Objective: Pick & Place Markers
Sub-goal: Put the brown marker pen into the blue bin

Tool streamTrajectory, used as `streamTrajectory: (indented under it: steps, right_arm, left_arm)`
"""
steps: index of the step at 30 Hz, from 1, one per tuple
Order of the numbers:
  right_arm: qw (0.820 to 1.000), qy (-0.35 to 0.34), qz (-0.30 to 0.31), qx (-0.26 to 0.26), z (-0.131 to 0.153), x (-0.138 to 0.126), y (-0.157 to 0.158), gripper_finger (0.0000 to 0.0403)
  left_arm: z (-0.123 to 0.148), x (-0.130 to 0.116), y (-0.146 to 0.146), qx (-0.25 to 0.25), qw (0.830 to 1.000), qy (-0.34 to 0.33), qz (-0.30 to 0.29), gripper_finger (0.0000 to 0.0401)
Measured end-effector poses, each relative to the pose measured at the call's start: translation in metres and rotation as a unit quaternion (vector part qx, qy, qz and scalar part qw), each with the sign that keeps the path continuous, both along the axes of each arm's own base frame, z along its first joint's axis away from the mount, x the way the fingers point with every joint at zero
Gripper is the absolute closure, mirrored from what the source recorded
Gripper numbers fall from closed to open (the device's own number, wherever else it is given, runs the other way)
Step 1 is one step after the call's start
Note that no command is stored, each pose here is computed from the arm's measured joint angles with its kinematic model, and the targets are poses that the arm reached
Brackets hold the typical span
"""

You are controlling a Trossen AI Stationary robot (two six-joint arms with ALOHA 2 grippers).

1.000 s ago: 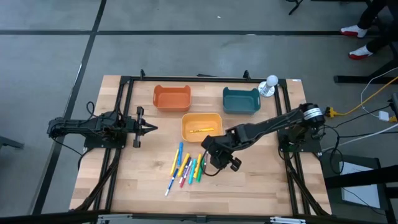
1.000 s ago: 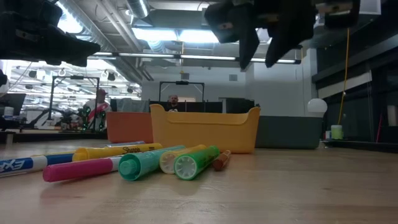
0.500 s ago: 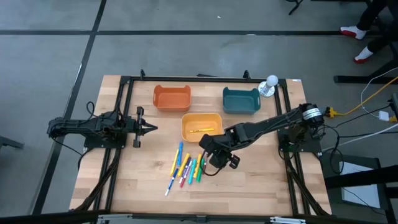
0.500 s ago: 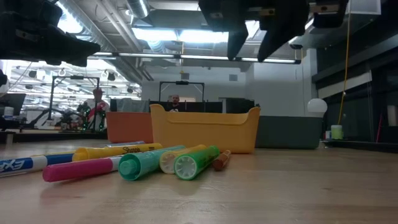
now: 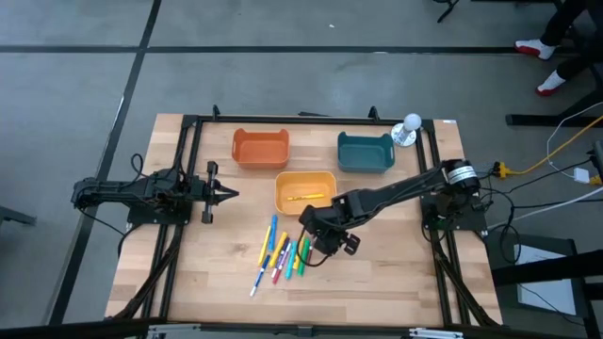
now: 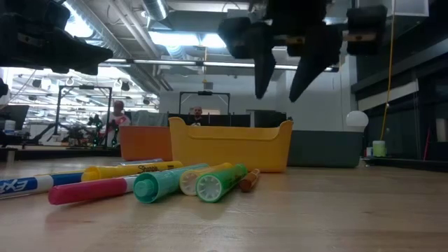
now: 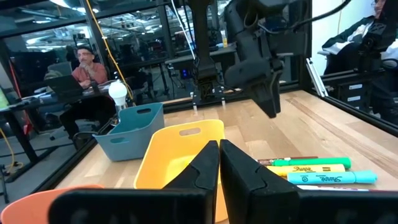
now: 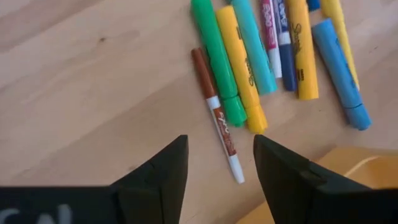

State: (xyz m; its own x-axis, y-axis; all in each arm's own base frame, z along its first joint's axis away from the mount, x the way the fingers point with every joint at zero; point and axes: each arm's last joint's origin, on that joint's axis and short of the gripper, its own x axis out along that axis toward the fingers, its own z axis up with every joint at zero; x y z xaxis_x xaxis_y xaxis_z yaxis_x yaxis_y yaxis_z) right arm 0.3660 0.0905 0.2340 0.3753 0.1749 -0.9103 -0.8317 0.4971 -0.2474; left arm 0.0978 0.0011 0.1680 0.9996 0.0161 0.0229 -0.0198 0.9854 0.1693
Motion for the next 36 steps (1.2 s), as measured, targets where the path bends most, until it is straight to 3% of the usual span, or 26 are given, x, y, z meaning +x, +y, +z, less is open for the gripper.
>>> streamTrajectory:
  steps: [16, 36]
  right_arm:
    - [0.998, 0.042, 0.001, -0.052, -0.044, 0.017, -0.012, 0.0224]
    - [0.997, 0.042, 0.002, -0.057, -0.063, 0.028, -0.022, 0.0224]
  left_arm:
    - [0.0, 0.0, 0.0, 0.0, 1.0, 0.0, 0.0, 0.0393]
    - [0.0, 0.0, 0.0, 0.0, 1.0, 0.0, 0.0, 0.0389]
